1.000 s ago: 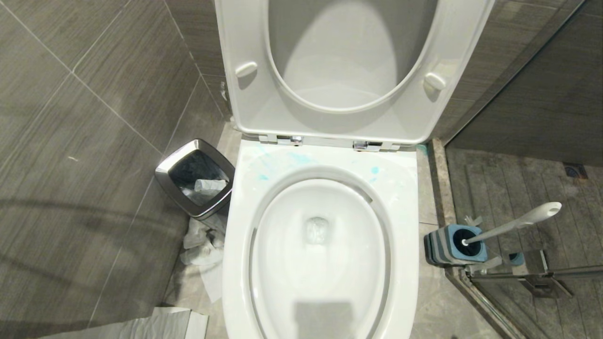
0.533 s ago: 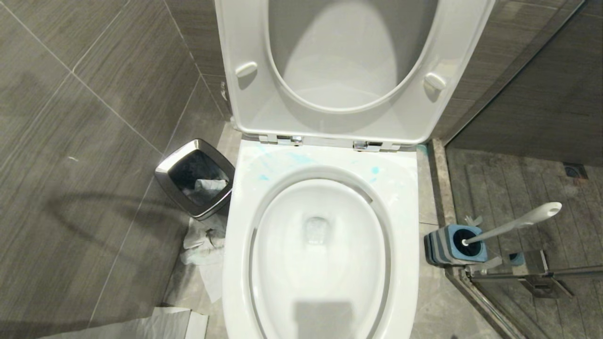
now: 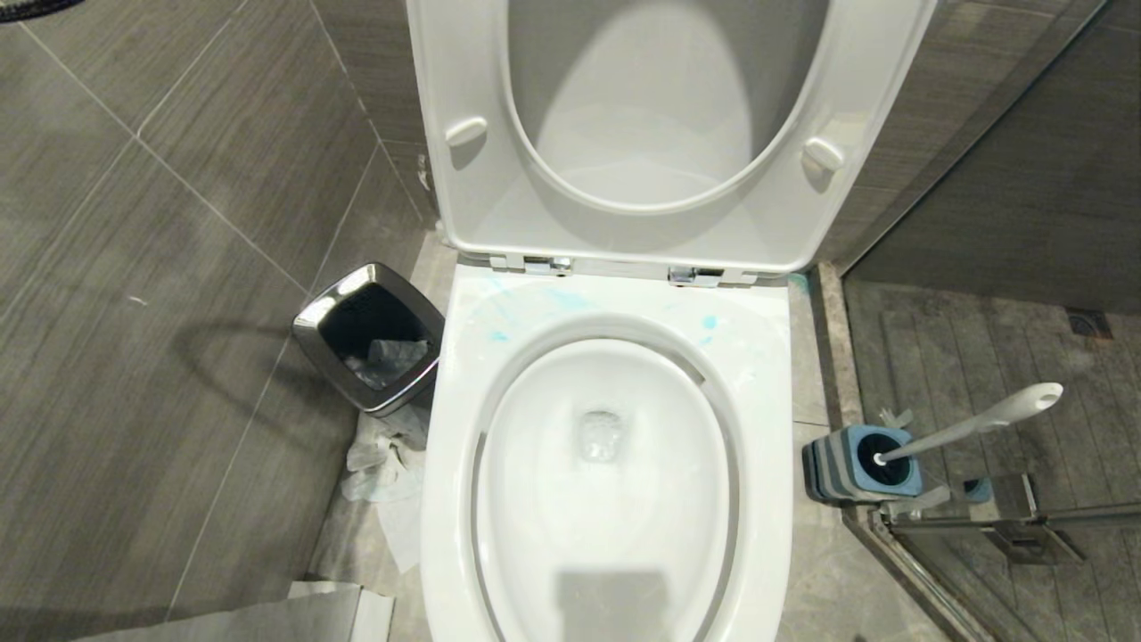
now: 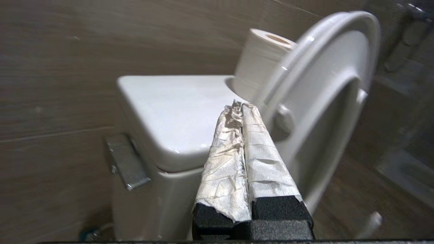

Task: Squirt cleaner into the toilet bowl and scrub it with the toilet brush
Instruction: Close the toilet lid

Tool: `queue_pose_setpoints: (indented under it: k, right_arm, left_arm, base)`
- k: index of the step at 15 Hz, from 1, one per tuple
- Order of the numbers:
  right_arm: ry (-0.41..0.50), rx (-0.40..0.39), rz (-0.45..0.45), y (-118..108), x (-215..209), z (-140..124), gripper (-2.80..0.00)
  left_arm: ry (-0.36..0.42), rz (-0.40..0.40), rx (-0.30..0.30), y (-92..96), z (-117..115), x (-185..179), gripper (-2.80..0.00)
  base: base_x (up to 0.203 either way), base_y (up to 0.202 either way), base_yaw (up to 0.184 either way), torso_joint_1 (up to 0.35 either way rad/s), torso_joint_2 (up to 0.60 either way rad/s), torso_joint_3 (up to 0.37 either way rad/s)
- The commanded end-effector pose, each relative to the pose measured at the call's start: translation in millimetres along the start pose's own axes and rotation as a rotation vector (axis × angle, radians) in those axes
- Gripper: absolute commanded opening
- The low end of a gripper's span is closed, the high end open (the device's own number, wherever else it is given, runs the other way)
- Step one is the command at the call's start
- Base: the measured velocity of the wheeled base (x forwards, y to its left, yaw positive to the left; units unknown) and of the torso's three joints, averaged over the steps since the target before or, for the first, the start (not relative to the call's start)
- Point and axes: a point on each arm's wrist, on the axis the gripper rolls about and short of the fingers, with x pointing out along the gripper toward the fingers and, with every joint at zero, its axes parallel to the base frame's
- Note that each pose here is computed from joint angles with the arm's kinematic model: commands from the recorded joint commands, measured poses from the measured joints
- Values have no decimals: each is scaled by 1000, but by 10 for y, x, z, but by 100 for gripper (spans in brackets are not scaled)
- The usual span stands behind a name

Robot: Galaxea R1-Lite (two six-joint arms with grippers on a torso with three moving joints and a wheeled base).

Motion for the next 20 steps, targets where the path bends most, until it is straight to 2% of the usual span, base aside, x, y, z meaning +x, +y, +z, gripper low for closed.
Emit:
queue_pose_setpoints:
  k: [1, 6, 13, 18, 20]
  right_arm:
    - [26, 0, 0, 1, 17, -73, -280]
    - [26, 0, 0, 1, 17, -73, -280]
    - [26, -1, 1, 0, 17, -73, -280]
    - [26, 0, 0, 1, 17, -73, -280]
    - [25, -1, 0, 1, 16, -69, -280]
  left_arm:
    - [-22, 37, -22, 61, -178, 212, -280]
    - [-6, -1, -34, -20, -433, 416, -280]
    - [-1, 88, -45, 40, -596, 487, -280]
    - [3, 80, -56, -14, -660, 538, -280]
    - [-12, 108, -65, -51, -711, 583, -280]
  base:
    - [0, 0, 0, 0, 0, 0]
    - [0, 0, 0, 0, 0, 0]
    - [0, 0, 0, 0, 0, 0]
    - [0, 0, 0, 0, 0, 0]
    - [0, 0, 0, 0, 0, 0]
